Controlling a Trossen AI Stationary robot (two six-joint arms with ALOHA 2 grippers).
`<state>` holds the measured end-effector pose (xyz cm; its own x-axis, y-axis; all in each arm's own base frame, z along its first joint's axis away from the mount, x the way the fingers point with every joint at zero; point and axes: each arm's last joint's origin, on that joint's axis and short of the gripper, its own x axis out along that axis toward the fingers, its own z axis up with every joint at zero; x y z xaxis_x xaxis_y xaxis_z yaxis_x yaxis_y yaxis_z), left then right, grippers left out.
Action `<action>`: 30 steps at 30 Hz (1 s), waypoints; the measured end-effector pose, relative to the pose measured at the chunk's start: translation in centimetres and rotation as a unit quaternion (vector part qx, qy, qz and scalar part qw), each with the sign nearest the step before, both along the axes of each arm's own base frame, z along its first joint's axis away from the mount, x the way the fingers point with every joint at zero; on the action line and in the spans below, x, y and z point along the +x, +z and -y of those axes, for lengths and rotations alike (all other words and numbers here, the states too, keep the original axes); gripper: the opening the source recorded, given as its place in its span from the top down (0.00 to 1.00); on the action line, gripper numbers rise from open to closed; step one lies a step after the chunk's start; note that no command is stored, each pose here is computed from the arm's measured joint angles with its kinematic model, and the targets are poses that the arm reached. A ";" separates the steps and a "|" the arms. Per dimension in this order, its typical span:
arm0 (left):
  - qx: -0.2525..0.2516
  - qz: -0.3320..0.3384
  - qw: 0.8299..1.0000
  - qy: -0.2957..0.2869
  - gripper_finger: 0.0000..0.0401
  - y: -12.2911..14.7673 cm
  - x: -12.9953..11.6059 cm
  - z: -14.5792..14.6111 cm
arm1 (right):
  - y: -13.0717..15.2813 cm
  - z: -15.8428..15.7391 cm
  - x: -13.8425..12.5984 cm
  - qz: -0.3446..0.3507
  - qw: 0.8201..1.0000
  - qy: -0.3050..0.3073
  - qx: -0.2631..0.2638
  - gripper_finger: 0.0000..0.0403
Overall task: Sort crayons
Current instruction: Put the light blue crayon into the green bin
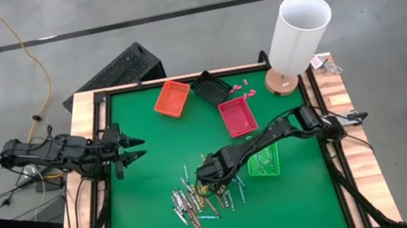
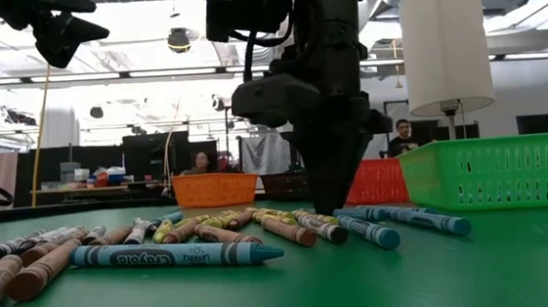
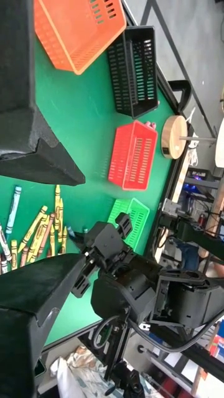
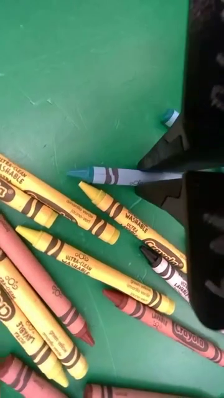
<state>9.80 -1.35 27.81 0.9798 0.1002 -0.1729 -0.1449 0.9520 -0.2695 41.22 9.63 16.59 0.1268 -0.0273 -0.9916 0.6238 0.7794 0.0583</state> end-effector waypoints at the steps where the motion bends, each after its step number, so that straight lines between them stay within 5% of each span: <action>1: 0.000 0.000 1.000 0.000 0.55 0.0 0.0 0.0 | 0.1 0.0 0.0 0.001 1.000 -0.008 0.001 0.99; 18: -0.004 0.000 1.000 0.001 0.55 0.0 0.0 0.0 | 5.2 2.5 -1.9 0.016 0.998 -0.065 -0.003 0.99; 30: -0.010 0.002 1.000 0.009 0.55 0.0 0.0 0.0 | 11.5 2.3 -7.9 -0.029 0.987 -0.135 -0.078 0.99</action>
